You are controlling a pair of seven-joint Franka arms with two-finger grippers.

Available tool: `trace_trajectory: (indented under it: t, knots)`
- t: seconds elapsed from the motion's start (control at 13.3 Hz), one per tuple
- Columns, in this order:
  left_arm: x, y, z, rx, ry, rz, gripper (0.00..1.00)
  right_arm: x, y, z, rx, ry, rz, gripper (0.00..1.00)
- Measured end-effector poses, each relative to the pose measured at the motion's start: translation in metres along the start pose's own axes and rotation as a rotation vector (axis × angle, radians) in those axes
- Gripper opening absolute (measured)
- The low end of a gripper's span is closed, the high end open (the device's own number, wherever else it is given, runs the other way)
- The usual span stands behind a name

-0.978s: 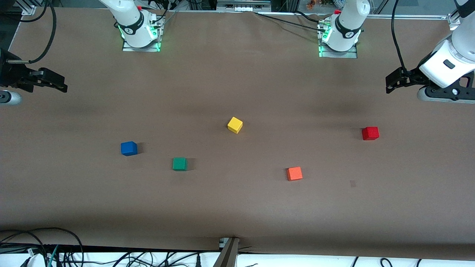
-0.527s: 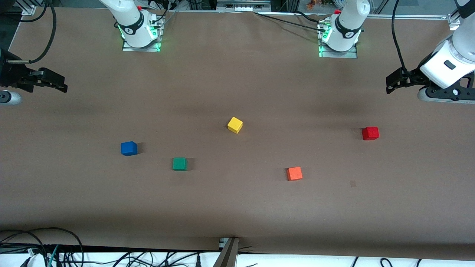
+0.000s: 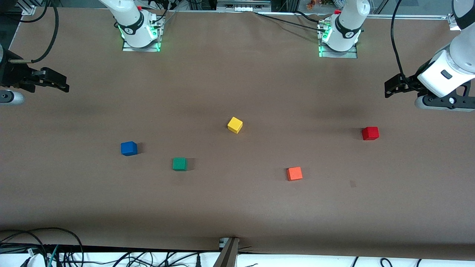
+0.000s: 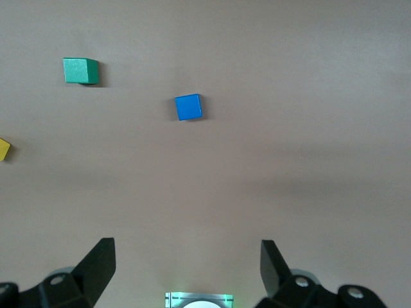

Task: Pass red block to right arm, stack on blue
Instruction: 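Move the left gripper over the red cube and lower it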

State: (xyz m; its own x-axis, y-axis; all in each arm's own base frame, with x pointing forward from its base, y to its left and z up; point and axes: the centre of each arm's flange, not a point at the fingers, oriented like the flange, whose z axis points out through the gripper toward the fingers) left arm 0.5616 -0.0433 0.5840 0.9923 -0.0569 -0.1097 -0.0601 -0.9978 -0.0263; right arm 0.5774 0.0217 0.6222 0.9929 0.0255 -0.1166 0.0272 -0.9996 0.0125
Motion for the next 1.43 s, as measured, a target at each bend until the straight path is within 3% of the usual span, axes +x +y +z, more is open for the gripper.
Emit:
trace_trajectory:
  t: [0.68,1.05,1.43]
  knots:
    - [0.017,-0.042,0.039,-0.014,-0.082,-0.029,1.00,0.000,-0.001,0.000,0.000,0.000,-0.002,1.00]
    - [0.052,-0.101,0.135,-0.049,-0.201,-0.098,1.00,0.000,-0.001,0.000,0.000,0.001,-0.002,1.00]
    - [0.071,-0.113,0.216,-0.012,-0.152,-0.085,1.00,0.000,-0.001,0.000,0.000,0.001,-0.002,1.00]
